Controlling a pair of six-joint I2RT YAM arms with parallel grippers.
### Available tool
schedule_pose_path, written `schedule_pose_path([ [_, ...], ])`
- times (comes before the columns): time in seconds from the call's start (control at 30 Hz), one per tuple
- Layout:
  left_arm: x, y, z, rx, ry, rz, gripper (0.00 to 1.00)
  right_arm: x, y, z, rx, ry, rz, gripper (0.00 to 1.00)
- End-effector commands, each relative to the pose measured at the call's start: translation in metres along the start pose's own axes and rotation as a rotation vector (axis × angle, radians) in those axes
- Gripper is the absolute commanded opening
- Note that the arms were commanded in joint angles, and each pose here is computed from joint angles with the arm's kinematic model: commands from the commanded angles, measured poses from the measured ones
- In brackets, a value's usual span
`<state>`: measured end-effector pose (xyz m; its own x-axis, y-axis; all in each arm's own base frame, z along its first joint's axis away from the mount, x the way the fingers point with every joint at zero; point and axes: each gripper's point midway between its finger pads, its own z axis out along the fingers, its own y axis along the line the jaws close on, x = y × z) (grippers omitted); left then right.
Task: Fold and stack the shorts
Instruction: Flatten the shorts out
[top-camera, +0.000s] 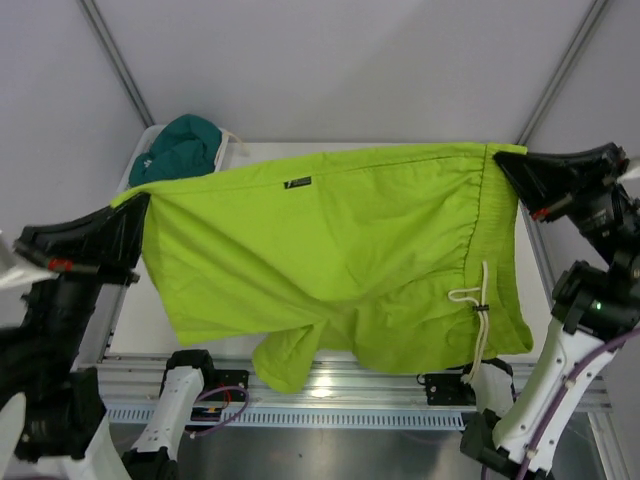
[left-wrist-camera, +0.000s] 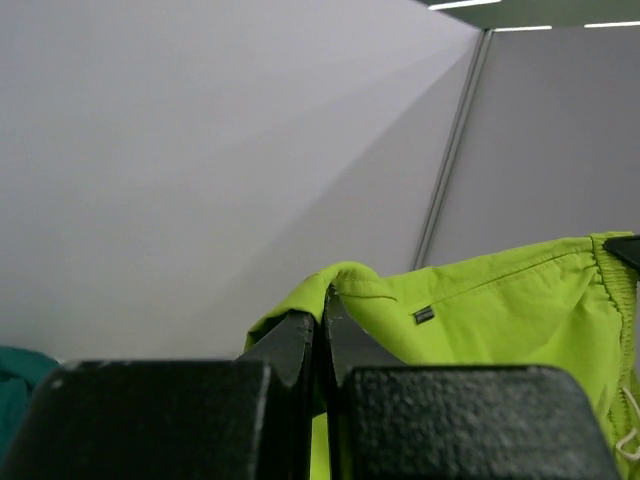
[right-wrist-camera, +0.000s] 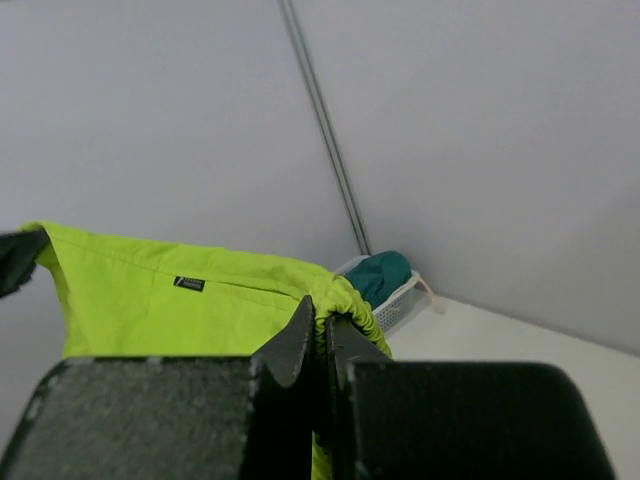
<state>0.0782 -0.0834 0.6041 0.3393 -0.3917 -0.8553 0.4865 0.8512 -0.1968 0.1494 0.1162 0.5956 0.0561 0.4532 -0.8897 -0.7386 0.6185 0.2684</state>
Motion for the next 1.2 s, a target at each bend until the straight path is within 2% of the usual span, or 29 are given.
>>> schedule_pose_path([
  [0.0, 0.087, 0.077, 0.056, -0.143, 0.194, -0.154, 0.00, 0.018, -0.106, 0.014, 0.139, 0.017, 0.288, 0.00],
  [0.1, 0.111, 0.098, 0.073, -0.170, 0.191, -0.223, 0.00, 0.040, -0.164, 0.015, 0.206, 0.012, 0.401, 0.00],
  [0.13, 0.147, 0.120, 0.078, -0.199, 0.226, -0.256, 0.00, 0.046, -0.177, 0.014, 0.219, 0.007, 0.420, 0.00],
  [0.17, 0.157, 0.126, 0.082, -0.204, 0.221, -0.290, 0.00, 0.056, -0.199, 0.014, 0.244, 0.005, 0.462, 0.00],
  [0.27, 0.232, 0.168, 0.089, -0.256, 0.283, -0.362, 0.00, 0.090, -0.240, 0.011, 0.290, -0.003, 0.530, 0.00],
  [0.33, 0.256, 0.185, 0.101, -0.258, 0.282, -0.379, 0.00, 0.122, -0.278, 0.007, 0.374, 0.003, 0.586, 0.00],
  [0.37, 0.289, 0.196, 0.094, -0.285, 0.326, -0.414, 0.00, 0.137, -0.287, 0.009, 0.391, 0.019, 0.572, 0.00],
  [0.43, 0.306, 0.203, 0.102, -0.281, 0.318, -0.416, 0.00, 0.170, -0.320, 0.005, 0.452, 0.019, 0.609, 0.00],
  [0.47, 0.340, 0.217, 0.098, -0.331, 0.368, -0.428, 0.00, 0.184, -0.326, 0.010, 0.448, 0.031, 0.632, 0.00],
  [0.53, 0.361, 0.225, 0.103, -0.348, 0.382, -0.422, 0.00, 0.215, -0.354, 0.015, 0.450, 0.036, 0.662, 0.00],
  [0.57, 0.389, 0.226, 0.104, -0.355, 0.433, -0.436, 0.00, 0.226, -0.362, 0.020, 0.448, 0.043, 0.681, 0.00],
  [0.6, 0.399, 0.231, 0.106, -0.374, 0.440, -0.435, 0.00, 0.233, -0.363, 0.031, 0.410, 0.044, 0.665, 0.00],
  [0.63, 0.406, 0.232, 0.111, -0.366, 0.437, -0.435, 0.00, 0.260, -0.384, 0.032, 0.432, 0.064, 0.709, 0.00],
  [0.67, 0.412, 0.236, 0.116, -0.373, 0.436, -0.444, 0.00, 0.266, -0.392, 0.039, 0.423, 0.064, 0.710, 0.00],
  [0.7, 0.434, 0.245, 0.115, -0.400, 0.470, -0.459, 0.00, 0.270, -0.398, 0.046, 0.403, 0.050, 0.702, 0.00],
  [0.77, 0.446, 0.256, 0.120, -0.421, 0.462, -0.458, 0.00, 0.294, -0.420, 0.059, 0.396, 0.050, 0.730, 0.00],
  [0.83, 0.459, 0.269, 0.130, -0.446, 0.467, -0.453, 0.00, 0.296, -0.429, 0.073, 0.350, 0.018, 0.730, 0.00],
  [0.87, 0.464, 0.273, 0.132, -0.454, 0.471, -0.450, 0.00, 0.317, -0.446, 0.073, 0.367, 0.028, 0.761, 0.00],
  [0.9, 0.465, 0.279, 0.145, -0.456, 0.462, -0.448, 0.00, 0.303, -0.454, 0.087, 0.336, 0.004, 0.731, 0.00],
  [0.97, 0.473, 0.288, 0.151, -0.478, 0.472, -0.448, 0.00, 0.304, -0.469, 0.099, 0.326, -0.002, 0.727, 0.00],
  [1.0, 0.469, 0.290, 0.163, -0.470, 0.457, -0.445, 0.00, 0.324, -0.487, 0.099, 0.357, 0.012, 0.756, 0.00],
  [1.03, 0.479, 0.297, 0.171, -0.479, 0.466, -0.449, 0.00, 0.306, -0.495, 0.114, 0.321, -0.013, 0.716, 0.00],
  [1.07, 0.485, 0.301, 0.175, -0.481, 0.472, -0.450, 0.00, 0.306, -0.501, 0.121, 0.312, -0.016, 0.712, 0.00],
  [1.1, 0.471, 0.304, 0.198, -0.458, 0.432, -0.442, 0.00, 0.328, -0.521, 0.120, 0.347, -0.001, 0.747, 0.00],
  [1.13, 0.479, 0.308, 0.201, -0.464, 0.441, -0.448, 0.00, 0.306, -0.527, 0.136, 0.308, -0.030, 0.703, 0.01],
  [1.17, 0.503, 0.316, 0.199, -0.481, 0.475, -0.470, 0.00, 0.307, -0.535, 0.142, 0.304, -0.034, 0.698, 0.14],
])
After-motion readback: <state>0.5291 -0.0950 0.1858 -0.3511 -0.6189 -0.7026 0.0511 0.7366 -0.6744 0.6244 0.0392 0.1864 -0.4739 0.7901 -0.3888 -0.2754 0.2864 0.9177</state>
